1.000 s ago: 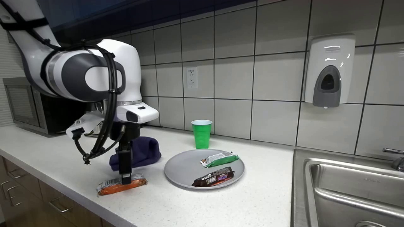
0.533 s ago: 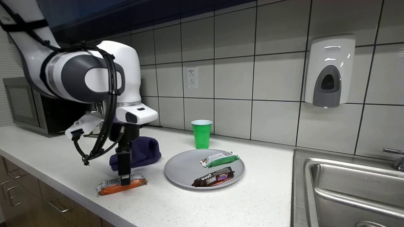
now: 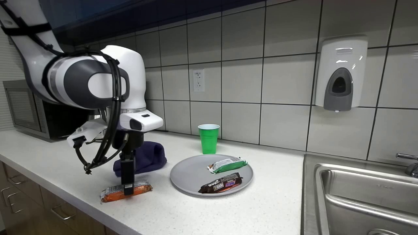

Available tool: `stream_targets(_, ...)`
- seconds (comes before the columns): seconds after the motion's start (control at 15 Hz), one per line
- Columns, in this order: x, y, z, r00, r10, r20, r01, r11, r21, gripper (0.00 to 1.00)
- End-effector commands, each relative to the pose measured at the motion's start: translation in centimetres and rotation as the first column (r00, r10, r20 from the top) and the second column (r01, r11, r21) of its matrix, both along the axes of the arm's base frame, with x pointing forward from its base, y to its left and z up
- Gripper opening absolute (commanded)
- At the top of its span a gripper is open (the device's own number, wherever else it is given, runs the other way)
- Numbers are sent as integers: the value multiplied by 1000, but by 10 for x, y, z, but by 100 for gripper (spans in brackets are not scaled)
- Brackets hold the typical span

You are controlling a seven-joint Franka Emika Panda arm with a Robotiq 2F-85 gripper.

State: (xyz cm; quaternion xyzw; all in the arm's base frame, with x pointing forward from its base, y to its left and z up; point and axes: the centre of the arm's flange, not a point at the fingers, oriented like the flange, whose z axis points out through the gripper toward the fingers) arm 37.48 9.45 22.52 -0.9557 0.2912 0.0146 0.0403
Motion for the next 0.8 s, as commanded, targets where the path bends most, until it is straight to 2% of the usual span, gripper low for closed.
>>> stream_targets(0.0, -2, -4, -2, 1000, 16, 0, -16, 1000, -3, 100)
stream_targets(0.27, -2, -4, -3, 1000, 16, -2, -16, 1000, -1, 100)
stream_targets(0.33, -2, -4, -3, 1000, 15, -2, -15, 1000, 0, 94)
stream_targets(0.4, -2, -4, -3, 1000, 15, 0, -15, 1000, -1, 72)
stream_targets(0.53, -2, -4, -3, 1000, 17, 2, -17, 1000, -2, 67)
stream_targets(0.73, -3, -5, -3, 1000, 17, 2, -17, 1000, -2, 44)
